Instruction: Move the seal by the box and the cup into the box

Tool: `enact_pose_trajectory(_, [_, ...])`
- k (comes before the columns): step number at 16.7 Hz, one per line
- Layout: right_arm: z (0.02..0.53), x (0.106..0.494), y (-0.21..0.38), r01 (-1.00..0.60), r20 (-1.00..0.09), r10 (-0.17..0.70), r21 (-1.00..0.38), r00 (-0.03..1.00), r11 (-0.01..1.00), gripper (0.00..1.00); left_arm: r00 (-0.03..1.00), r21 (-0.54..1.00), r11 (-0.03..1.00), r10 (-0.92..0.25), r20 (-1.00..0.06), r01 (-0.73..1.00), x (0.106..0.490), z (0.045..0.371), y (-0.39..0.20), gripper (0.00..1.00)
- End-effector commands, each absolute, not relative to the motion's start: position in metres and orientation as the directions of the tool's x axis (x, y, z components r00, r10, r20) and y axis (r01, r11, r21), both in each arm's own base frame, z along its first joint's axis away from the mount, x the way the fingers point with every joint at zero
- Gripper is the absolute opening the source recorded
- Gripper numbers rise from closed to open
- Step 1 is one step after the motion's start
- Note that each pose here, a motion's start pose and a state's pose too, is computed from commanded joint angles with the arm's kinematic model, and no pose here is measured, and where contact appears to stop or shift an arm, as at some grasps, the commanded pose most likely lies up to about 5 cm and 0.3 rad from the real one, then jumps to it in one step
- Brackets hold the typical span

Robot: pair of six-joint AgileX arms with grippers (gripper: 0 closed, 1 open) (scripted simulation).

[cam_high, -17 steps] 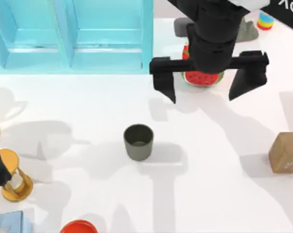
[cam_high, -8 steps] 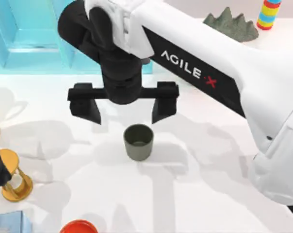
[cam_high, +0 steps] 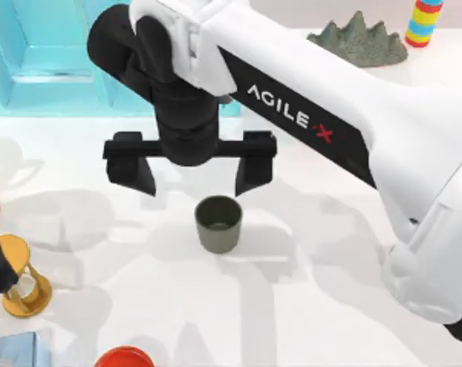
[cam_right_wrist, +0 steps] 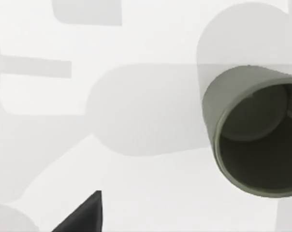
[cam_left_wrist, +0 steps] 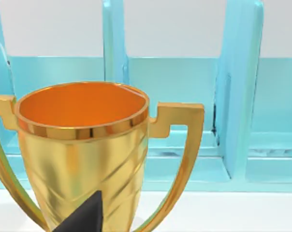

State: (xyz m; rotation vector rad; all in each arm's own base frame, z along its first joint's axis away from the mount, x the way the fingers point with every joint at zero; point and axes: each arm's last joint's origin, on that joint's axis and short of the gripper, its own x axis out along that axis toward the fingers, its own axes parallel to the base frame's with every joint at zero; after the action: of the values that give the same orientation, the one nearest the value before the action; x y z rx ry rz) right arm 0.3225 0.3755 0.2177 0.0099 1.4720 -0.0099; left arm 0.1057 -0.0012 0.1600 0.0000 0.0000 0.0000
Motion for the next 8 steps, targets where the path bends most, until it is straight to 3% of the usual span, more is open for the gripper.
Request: enact_pose_trajectory(8, [0.160,0.329,0.378,0.010,-0.995,-0.002,-0.001,0.099,1.000,1.00,1.000,0.000,1.000,0.000,0.000,0.000,0.106,0.160,-0.001,1.00])
